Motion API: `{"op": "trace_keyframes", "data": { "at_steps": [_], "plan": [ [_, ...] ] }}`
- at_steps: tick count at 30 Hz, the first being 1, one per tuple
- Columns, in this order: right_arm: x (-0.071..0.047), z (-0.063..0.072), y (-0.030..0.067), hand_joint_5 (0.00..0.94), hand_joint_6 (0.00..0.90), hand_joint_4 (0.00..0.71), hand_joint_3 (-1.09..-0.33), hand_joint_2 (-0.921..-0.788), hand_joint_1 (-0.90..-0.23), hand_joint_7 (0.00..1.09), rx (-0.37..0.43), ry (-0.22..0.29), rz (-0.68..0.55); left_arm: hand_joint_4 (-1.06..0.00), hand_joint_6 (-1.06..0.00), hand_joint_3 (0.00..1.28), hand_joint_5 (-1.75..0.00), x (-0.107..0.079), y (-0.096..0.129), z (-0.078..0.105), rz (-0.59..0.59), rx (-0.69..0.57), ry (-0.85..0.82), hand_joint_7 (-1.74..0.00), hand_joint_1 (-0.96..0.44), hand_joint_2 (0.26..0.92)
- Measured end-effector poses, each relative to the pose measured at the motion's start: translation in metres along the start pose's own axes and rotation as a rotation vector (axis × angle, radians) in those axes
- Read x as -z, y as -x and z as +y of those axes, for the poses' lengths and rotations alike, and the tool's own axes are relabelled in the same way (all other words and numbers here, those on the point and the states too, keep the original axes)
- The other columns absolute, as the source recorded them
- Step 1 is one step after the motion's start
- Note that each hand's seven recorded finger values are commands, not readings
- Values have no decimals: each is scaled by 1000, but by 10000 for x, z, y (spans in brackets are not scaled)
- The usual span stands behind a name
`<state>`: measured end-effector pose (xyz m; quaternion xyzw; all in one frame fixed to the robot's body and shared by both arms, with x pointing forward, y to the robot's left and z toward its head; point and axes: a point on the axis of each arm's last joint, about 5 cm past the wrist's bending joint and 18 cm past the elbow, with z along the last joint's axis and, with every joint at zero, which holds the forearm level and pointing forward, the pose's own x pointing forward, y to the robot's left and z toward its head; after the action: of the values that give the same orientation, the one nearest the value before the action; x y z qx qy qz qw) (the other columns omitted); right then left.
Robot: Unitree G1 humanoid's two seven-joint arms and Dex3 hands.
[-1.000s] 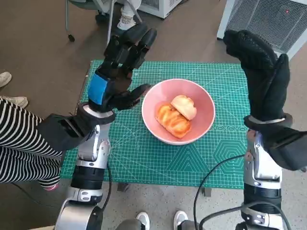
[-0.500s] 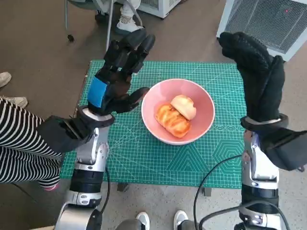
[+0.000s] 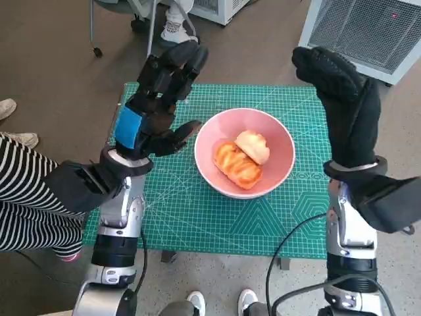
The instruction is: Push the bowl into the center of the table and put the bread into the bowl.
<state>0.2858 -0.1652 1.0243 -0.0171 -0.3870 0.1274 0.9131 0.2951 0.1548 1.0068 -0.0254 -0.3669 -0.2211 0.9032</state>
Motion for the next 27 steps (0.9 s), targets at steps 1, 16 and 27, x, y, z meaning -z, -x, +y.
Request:
{"op": "trace_keyframes", "data": {
  "at_steps": [1, 16, 27],
  "plan": [
    [4, 0, -1, 7, 26, 175, -739, -921, -724, 574, -1, -3, 0, -144, 1, 299, -66, 2, 4, 0, 2, 1, -2, -644, -588, 921],
    [43, -5, -21, 5, 21, 174, -744, -921, -705, 575, -9, -19, -5, -138, 1, 296, -66, 11, 39, 11, 12, -12, -9, -601, -574, 921],
    [43, -8, -24, 4, 24, 174, -744, -921, -704, 576, -16, -25, -7, -143, 1, 290, -67, 11, 44, 13, 5, -20, -11, -586, -577, 921]
  ]
}}
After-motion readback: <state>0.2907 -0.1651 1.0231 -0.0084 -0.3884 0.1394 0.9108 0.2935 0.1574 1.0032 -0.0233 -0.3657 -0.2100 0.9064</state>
